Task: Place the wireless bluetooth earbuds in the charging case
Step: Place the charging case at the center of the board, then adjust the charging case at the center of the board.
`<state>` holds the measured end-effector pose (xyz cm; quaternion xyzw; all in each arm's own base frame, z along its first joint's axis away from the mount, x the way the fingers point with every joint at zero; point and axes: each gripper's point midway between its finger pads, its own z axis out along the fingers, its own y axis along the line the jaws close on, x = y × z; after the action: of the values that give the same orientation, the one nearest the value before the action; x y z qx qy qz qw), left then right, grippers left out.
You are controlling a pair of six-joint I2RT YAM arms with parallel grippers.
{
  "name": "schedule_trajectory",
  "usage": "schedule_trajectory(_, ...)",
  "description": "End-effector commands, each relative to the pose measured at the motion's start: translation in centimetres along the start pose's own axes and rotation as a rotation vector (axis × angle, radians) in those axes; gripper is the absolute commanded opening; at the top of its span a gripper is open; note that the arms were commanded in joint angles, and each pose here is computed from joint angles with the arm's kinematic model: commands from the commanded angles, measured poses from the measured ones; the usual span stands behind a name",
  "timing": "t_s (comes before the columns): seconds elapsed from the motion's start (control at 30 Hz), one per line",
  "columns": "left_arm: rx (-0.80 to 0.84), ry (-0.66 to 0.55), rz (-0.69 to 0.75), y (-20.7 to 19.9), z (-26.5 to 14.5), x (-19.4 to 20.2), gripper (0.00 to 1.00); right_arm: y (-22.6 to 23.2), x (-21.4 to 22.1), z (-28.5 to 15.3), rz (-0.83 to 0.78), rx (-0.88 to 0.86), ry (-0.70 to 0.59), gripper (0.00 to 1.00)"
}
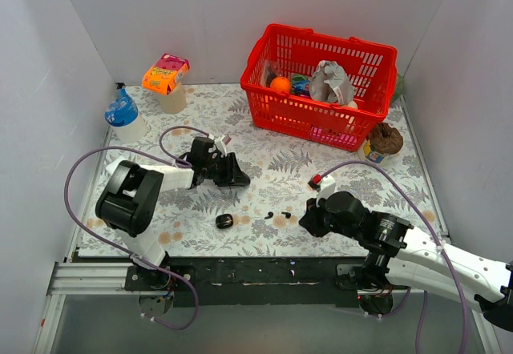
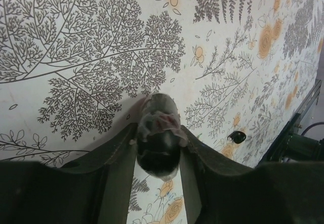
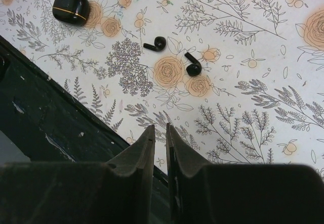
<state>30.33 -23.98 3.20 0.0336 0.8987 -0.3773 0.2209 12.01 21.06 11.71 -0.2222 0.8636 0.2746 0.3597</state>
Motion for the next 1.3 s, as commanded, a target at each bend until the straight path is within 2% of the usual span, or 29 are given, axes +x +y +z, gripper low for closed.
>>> schedule_trajectory(0.0, -0.093, 0.056, -0.034, 2.3, -0.1, 1.3, 0.40, 0.6, -1.2, -0.4, 0.018, -0.020, -0.040, 0.22)
schedule_trajectory(0.1, -0.175, 0.054, -0.019, 2.9, -1.8, 0.4, 0.46, 0.5, -1.1, -0.8, 0.022, -0.018, -0.039, 0.22)
schedule_trajectory(0.27, -0.340, -0.097, 0.060, 2.4, -7.2, -3.7, 0.61, 0.4, -1.4, -1.2, 0.016, -0.022, -0.063, 0.23)
schedule_trajectory(0.3, -0.380, -0.096, 0.054, 2.7, -8.1, -3.4, 0.82, 0.2, -1.4, -1.2, 0.014, -0.013, -0.066, 0.23)
schedule_trajectory(0.33, -0.408, -0.125, 0.023, 2.7, -8.8, -3.7, 0.98, 0.0, -1.4, -1.0, 0.010, -0.003, -0.064, 0.23)
schedule_trajectory(0.37, -0.448, -0.192, 0.013, 2.6, -10.3, -4.7, 0.98, 0.0, -1.4, -1.0, 0.008, 0.002, -0.065, 0.23)
schedule_trajectory(0.43, -0.453, -0.234, -0.046, 2.3, -11.2, -4.5, 0.98, -0.2, -1.4, -0.7, 0.000, 0.010, -0.063, 0.23)
schedule_trajectory(0.47, -0.436, -0.273, -0.133, 1.8, -11.5, -4.5, 0.98, -0.1, -1.4, -0.6, -0.001, 0.010, -0.059, 0.23)
schedule_trajectory(0.57, -0.306, -0.361, -0.302, -0.1, -12.2, -3.5, 0.98, 0.1, -1.5, -0.2, -0.004, 0.003, -0.053, 0.23)
schedule_trajectory(0.6, -0.194, -0.362, -0.302, -2.3, -12.7, -3.1, 0.98, 0.3, -1.5, -0.1, -0.006, -0.005, -0.053, 0.23)
schedule_trajectory(0.67, -0.163, -0.348, -0.373, -2.7, -12.7, -1.2, 0.98, 0.6, -1.4, 0.1, -0.008, -0.013, -0.040, 0.23)
schedule_trajectory(0.77, -0.244, -0.429, -0.418, -3.9, -13.1, 0.9, 0.98, 0.9, -1.4, 0.4, -0.011, -0.026, -0.030, 0.23)
schedule_trajectory(0.8, -0.297, -0.376, -0.457, -4.3, -12.6, 3.7, 0.98, 1.1, -1.5, 0.4, -0.010, -0.033, -0.031, 0.23)
schedule_trajectory(0.83, -0.404, -0.438, -0.465, -2.8, -13.1, 3.8, 0.98, 1.1, -1.5, 0.4, -0.011, -0.033, -0.034, 0.23)
schedule_trajectory(0.9, -0.510, -0.410, -0.485, -1.8, -13.4, 6.2, 0.98, 1.2, -1.5, 0.6, -0.012, -0.040, -0.031, 0.23)
schedule_trajectory(1.1, -0.575, -0.419, -0.645, 0.9, -13.3, 8.9, 0.98, 1.8, -1.2, 1.0, 0.014, -0.064, -0.016, 0.23)
schedule_trajectory(1.27, -0.521, -0.440, -0.666, 1.1, -13.3, 9.2, 0.98, 1.9, -0.9, 1.0, 0.032, -0.077, -0.015, 0.22)
